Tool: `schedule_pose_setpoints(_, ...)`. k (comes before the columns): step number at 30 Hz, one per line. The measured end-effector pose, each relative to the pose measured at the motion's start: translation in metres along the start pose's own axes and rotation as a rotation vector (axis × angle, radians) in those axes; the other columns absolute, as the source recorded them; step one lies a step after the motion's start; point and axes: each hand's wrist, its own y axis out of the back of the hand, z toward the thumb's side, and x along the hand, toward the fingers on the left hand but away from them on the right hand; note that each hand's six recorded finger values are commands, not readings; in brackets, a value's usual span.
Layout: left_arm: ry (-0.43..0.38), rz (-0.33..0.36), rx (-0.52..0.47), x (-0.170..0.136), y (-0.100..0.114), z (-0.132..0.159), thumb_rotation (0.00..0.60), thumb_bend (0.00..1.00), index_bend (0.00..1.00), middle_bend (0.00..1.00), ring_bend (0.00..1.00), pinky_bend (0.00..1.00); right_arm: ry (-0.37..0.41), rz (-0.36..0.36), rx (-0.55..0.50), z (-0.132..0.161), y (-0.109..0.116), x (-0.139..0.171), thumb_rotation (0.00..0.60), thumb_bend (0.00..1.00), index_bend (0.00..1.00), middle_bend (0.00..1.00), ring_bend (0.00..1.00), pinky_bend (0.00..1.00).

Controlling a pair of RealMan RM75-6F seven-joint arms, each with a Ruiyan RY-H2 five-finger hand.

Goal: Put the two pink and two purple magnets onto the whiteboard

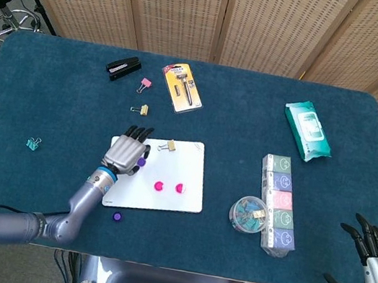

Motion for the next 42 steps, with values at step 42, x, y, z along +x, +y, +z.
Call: schedule_pose_setpoints(42,-0.313,0.005,0.109,-0.107,-0.005,-0.021,0.6,0.28,0.36,0.0,0.0,0.0,0.017,0.019,0.013,0.01,-0.01,0.0,0.6,0.02,0.15,0.0,0.0,0.0)
